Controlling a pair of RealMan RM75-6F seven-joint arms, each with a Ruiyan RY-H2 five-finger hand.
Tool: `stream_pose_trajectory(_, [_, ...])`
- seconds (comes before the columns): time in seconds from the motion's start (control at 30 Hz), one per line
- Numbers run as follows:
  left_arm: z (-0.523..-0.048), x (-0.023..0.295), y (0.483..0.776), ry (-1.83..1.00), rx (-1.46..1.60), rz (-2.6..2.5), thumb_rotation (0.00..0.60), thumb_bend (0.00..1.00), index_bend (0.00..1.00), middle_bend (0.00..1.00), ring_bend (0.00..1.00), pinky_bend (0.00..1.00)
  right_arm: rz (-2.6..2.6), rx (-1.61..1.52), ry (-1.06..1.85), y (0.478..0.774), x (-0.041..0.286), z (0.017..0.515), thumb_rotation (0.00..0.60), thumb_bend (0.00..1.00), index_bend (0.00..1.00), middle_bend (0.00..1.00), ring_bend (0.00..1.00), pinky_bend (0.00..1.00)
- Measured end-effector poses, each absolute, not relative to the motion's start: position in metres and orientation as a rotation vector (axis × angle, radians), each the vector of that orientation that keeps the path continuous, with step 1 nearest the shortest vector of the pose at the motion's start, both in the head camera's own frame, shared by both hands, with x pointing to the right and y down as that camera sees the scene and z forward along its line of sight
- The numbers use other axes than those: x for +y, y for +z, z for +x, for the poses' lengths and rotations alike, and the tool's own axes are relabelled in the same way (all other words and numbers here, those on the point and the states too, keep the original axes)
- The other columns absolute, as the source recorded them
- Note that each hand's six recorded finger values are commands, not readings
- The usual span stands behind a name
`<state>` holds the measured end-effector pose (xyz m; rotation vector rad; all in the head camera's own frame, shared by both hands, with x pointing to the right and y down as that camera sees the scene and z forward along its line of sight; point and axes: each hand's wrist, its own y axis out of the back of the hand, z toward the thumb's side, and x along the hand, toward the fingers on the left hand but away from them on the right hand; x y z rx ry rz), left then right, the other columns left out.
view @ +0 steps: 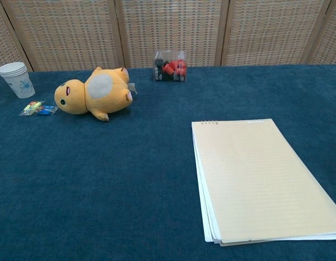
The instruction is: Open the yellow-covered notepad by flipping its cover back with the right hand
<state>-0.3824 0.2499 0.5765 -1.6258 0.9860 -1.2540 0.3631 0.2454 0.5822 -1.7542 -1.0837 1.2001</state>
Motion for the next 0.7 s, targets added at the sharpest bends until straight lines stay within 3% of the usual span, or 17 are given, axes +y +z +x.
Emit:
stream_pose_trajectory(0.03, [-0.382, 0.249, 0.575, -1.249, 0.998, -1.616, 0.6, 0.58, 0.76, 0.38, 0.48, 0.59, -1.751, -1.087, 1.195, 0.581, 0.245, 0.363, 0.6, 0.12, 0.21, 0.05, 0.0, 0.1])
stream_pose_trajectory(0.07, [-0.382, 0.247, 0.573, -1.24, 1.014, -1.603, 0.6, 0.61, 0.79, 0.43, 0.53, 0.62, -1.746, -1.092, 1.189, 0.58, 0.244, 0.363, 0.6, 0.12, 0.23, 0.06, 0.0, 0.12])
stream_pose_trajectory(0.13, [-0.381, 0.244, 0.568, -1.204, 1.069, -1.559, 0.6, 0.64, 0.8, 0.48, 0.58, 0.66, -1.733, -1.108, 1.164, 0.577, 0.243, 0.363, 0.6, 0.12, 0.24, 0.06, 0.0, 0.12])
stream_pose_trajectory(0.17, [-0.381, 0.243, 0.565, -1.185, 1.099, -1.538, 0.6, 0.62, 0.78, 0.46, 0.57, 0.65, -1.729, -1.115, 1.15, 0.576, 0.242, 0.362, 0.6, 0.12, 0.24, 0.04, 0.0, 0.11])
stream_pose_trajectory(0.2, [-0.381, 0.242, 0.562, -1.163, 1.131, -1.518, 0.6, 0.56, 0.68, 0.37, 0.49, 0.61, -1.728, -1.122, 1.137, 0.575, 0.242, 0.362, 0.6, 0.12, 0.23, 0.02, 0.0, 0.1])
stream_pose_trajectory(0.23, [-0.381, 0.242, 0.559, -1.132, 1.173, -1.495, 0.6, 0.47, 0.5, 0.23, 0.35, 0.51, -1.727, -1.128, 1.121, 0.574, 0.242, 0.361, 0.6, 0.12, 0.22, 0.01, 0.0, 0.09])
stream_pose_trajectory(0.3, [-0.382, 0.242, 0.556, -1.092, 1.216, -1.474, 0.6, 0.29, 0.16, 0.03, 0.1, 0.3, -1.722, -1.126, 1.11, 0.574, 0.243, 0.361, 0.6, 0.12, 0.19, 0.0, 0.0, 0.06])
stream_pose_trajectory(0.33, [-0.382, 0.243, 0.556, -1.078, 1.223, -1.474, 0.6, 0.2, 0.04, 0.0, 0.02, 0.21, -1.72, -1.121, 1.111, 0.574, 0.244, 0.361, 0.6, 0.12, 0.18, 0.0, 0.0, 0.05])
stream_pose_trajectory(0.37, [-0.382, 0.244, 0.557, -1.077, 1.218, -1.48, 0.6, 0.16, 0.01, 0.0, 0.0, 0.17, -1.722, -1.12, 1.113, 0.574, 0.244, 0.361, 0.6, 0.12, 0.16, 0.0, 0.0, 0.03])
stream_pose_trajectory(0.5, [-0.381, 0.247, 0.564, -1.125, 1.128, -1.542, 0.6, 0.05, 0.0, 0.0, 0.0, 0.1, -1.725, -1.13, 1.118, 0.572, 0.243, 0.362, 0.6, 0.12, 0.13, 0.0, 0.0, 0.0])
stream_pose_trajectory(0.7, [-0.382, 0.251, 0.574, -1.22, 1.011, -1.616, 0.6, 0.05, 0.0, 0.0, 0.0, 0.04, -1.727, -1.135, 1.128, 0.571, 0.242, 0.364, 0.6, 0.12, 0.1, 0.0, 0.0, 0.0])
